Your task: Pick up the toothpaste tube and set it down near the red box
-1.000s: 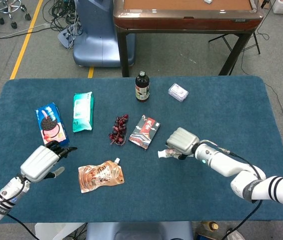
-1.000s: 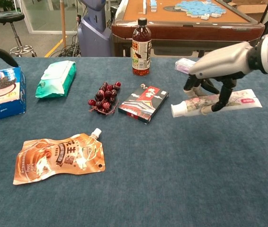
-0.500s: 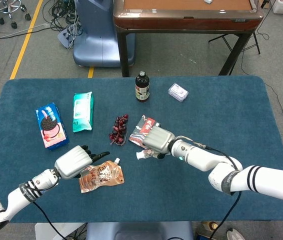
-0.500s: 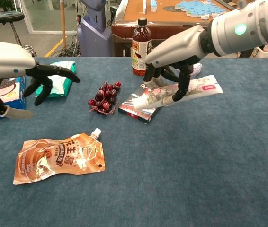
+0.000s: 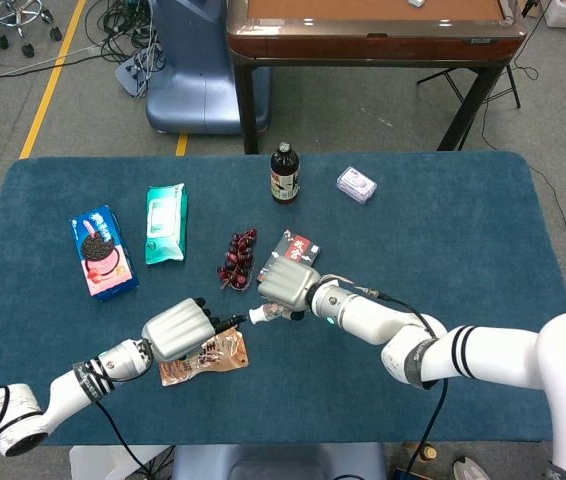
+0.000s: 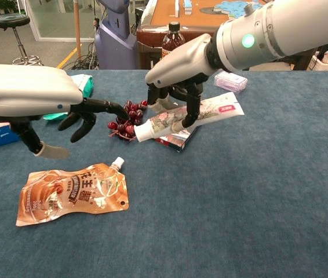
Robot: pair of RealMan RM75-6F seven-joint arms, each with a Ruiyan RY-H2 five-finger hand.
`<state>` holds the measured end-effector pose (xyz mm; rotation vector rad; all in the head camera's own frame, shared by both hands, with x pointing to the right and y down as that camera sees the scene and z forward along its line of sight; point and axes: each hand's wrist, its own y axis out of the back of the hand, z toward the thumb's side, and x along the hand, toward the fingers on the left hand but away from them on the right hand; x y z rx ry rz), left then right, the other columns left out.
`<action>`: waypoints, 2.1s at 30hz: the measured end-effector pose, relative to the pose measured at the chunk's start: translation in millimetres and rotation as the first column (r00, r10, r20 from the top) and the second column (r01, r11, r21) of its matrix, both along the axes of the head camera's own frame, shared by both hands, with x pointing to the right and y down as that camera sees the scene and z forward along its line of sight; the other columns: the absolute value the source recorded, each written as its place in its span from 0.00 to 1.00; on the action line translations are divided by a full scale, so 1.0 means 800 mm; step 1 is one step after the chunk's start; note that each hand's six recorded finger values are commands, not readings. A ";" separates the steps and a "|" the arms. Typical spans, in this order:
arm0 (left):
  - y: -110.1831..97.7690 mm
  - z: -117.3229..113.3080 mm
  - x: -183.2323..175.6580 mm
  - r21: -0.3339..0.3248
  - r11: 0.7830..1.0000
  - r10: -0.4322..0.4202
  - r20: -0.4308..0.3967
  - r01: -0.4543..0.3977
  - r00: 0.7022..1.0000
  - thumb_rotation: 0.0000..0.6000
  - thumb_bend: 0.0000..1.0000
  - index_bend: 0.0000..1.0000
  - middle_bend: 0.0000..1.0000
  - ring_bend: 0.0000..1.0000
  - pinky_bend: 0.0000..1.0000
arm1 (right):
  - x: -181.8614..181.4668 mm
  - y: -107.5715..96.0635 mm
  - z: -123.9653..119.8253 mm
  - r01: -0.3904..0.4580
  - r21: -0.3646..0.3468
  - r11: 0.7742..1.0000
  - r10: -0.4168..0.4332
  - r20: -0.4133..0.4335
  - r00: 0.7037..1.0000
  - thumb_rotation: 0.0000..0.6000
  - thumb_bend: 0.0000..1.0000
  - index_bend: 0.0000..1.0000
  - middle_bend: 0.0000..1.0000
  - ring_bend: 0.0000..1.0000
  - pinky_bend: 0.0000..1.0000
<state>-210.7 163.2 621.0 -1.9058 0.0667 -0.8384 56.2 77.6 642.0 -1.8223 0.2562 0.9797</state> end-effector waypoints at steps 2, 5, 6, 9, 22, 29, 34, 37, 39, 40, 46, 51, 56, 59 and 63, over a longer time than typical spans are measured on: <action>0.002 0.002 0.005 -0.004 1.000 0.008 0.001 -0.008 1.000 1.00 0.26 0.08 0.56 0.58 0.43 | -0.003 0.001 -0.001 -0.001 0.004 1.000 0.001 0.000 1.000 1.00 0.93 0.77 0.68 0.65 0.44; 0.004 0.006 0.009 -0.008 1.000 0.016 0.008 -0.016 1.000 1.00 0.26 0.08 0.56 0.58 0.43 | -0.006 0.005 -0.001 0.001 0.005 1.000 -0.001 -0.003 1.000 1.00 0.94 0.77 0.69 0.65 0.44; 0.004 0.007 0.010 -0.009 1.000 0.017 0.011 -0.017 1.000 1.00 0.26 0.08 0.56 0.58 0.43 | -0.007 0.006 -0.001 0.001 0.005 1.000 -0.001 -0.002 1.000 1.00 0.95 0.77 0.69 0.65 0.44; 0.003 0.011 0.011 -0.009 1.000 0.017 0.023 -0.016 1.000 1.00 0.26 0.08 0.56 0.58 0.43 | -0.008 0.009 -0.001 0.002 0.005 1.000 -0.002 -0.003 1.000 1.00 0.95 0.77 0.69 0.66 0.44; 0.006 0.026 0.006 -0.016 0.999 0.034 0.082 -0.033 0.996 1.00 0.26 0.10 0.57 0.59 0.43 | -0.010 0.010 -0.005 -0.008 -0.001 1.000 0.008 0.009 1.000 1.00 0.96 0.80 0.70 0.67 0.44; 0.009 0.033 0.009 -0.032 0.999 0.035 0.093 -0.032 0.995 1.00 0.26 0.12 0.57 0.59 0.43 | -0.011 0.010 -0.008 -0.016 -0.005 1.000 0.016 0.025 1.000 1.00 0.97 0.82 0.71 0.68 0.44; 0.011 0.037 0.010 -0.043 0.999 0.035 0.103 -0.031 0.994 1.00 0.26 0.12 0.57 0.59 0.43 | -0.012 0.010 -0.011 -0.020 -0.008 1.000 0.021 0.039 0.999 1.00 0.98 0.83 0.71 0.69 0.44; 0.011 0.039 0.010 -0.046 0.999 0.033 0.108 -0.028 0.994 1.00 0.26 0.12 0.57 0.59 0.43 | -0.013 0.010 -0.013 -0.020 -0.006 1.000 0.020 0.049 0.999 1.00 0.98 0.83 0.72 0.70 0.44; 0.011 0.041 0.010 -0.050 0.998 0.030 0.110 -0.025 0.994 1.00 0.26 0.12 0.57 0.59 0.43 | -0.014 0.010 -0.015 -0.023 -0.006 1.000 0.023 0.057 0.998 1.00 0.99 0.83 0.72 0.71 0.44; 0.011 0.041 0.010 -0.051 0.998 0.030 0.110 -0.024 0.993 1.00 0.26 0.12 0.57 0.59 0.43 | -0.014 0.009 -0.015 -0.024 -0.005 1.000 0.024 0.060 0.998 1.00 0.99 0.84 0.72 0.71 0.44; 0.011 0.044 0.013 -0.056 0.998 0.028 0.112 -0.022 0.993 1.00 0.26 0.12 0.57 0.59 0.43 | -0.016 0.007 -0.020 -0.027 0.002 1.000 0.027 0.080 0.996 1.00 0.99 0.84 0.72 0.72 0.44; 0.010 0.046 0.017 -0.058 0.998 0.027 0.112 -0.021 0.993 1.00 0.26 0.12 0.57 0.59 0.43 | -0.018 0.007 -0.024 -0.032 0.005 0.999 0.032 0.098 0.995 1.00 0.99 0.85 0.73 0.73 0.44; 0.009 0.049 0.018 -0.061 0.998 0.025 0.117 -0.018 0.993 1.00 0.26 0.12 0.57 0.59 0.43 | -0.018 0.006 -0.028 -0.040 0.002 0.999 0.040 0.111 0.993 1.00 1.00 0.85 0.73 0.73 0.44; 0.008 0.052 0.017 -0.063 0.998 0.021 0.122 -0.013 0.992 1.00 0.26 0.12 0.57 0.59 0.43 | -0.017 0.005 -0.029 -0.042 0.001 0.999 0.042 0.116 0.992 1.00 1.00 0.85 0.73 0.73 0.44; 0.007 0.054 0.016 -0.066 0.998 0.017 0.128 -0.009 0.992 1.00 0.26 0.12 0.57 0.59 0.43 | -0.017 0.004 -0.031 -0.046 0.003 0.999 0.045 0.125 0.991 1.00 1.00 0.86 0.73 0.74 0.44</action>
